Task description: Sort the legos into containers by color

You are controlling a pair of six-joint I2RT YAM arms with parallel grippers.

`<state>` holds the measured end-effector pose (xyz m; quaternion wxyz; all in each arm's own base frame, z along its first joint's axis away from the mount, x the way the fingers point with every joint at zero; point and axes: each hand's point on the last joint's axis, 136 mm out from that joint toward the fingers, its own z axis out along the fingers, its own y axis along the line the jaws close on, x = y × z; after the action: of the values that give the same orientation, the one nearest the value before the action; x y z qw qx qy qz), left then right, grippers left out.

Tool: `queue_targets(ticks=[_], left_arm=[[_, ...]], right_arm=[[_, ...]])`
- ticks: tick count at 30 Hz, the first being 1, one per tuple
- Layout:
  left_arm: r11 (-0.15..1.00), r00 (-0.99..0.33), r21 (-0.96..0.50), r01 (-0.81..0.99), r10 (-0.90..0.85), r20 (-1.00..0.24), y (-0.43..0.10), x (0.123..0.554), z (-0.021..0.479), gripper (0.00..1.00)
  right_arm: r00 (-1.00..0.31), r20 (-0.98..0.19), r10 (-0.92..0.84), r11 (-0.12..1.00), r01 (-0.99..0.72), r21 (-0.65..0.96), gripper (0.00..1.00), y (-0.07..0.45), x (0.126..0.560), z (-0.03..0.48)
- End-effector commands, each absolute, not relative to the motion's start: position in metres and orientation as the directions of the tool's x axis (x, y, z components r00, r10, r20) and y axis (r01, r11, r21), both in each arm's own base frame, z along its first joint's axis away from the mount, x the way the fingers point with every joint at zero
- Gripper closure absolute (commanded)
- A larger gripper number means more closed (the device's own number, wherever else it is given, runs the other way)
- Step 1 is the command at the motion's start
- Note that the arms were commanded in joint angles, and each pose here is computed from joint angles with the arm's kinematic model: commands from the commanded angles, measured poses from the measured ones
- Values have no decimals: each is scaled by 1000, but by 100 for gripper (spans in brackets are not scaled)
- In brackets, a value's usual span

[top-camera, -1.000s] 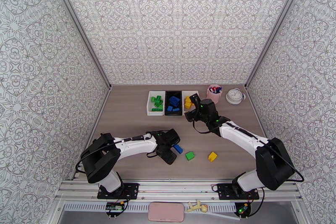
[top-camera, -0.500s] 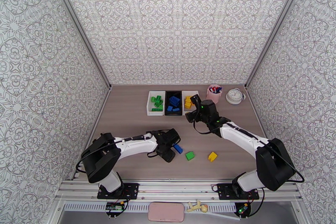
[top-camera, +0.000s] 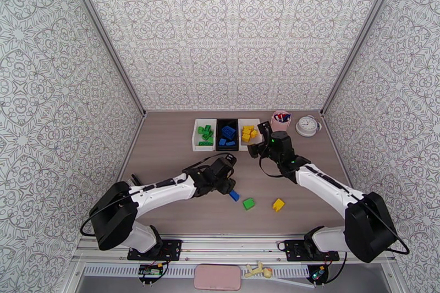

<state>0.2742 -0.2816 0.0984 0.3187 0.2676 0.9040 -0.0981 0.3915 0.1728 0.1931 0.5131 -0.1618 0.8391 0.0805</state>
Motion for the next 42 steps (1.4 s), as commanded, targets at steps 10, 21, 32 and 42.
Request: queue_targets(ticks=[10, 21, 32, 42], left_arm=[[841, -358, 11, 542, 242, -902, -333, 415, 189, 38], [797, -296, 22, 604, 250, -922, -373, 486, 186, 38], [786, -354, -42, 617, 229, -907, -390, 516, 155, 37], [776, -368, -65, 628, 222, -903, -396, 523, 147, 27]], right_arm=[[-435, -894, -107, 975, -223, -8, 0, 133, 371, 198], [-444, -889, -109, 977, -211, -15, 0, 123, 363, 199], [-449, -887, -110, 980, -197, -22, 0, 116, 356, 198], [-444, -891, -96, 985, -172, -20, 0, 108, 347, 204]])
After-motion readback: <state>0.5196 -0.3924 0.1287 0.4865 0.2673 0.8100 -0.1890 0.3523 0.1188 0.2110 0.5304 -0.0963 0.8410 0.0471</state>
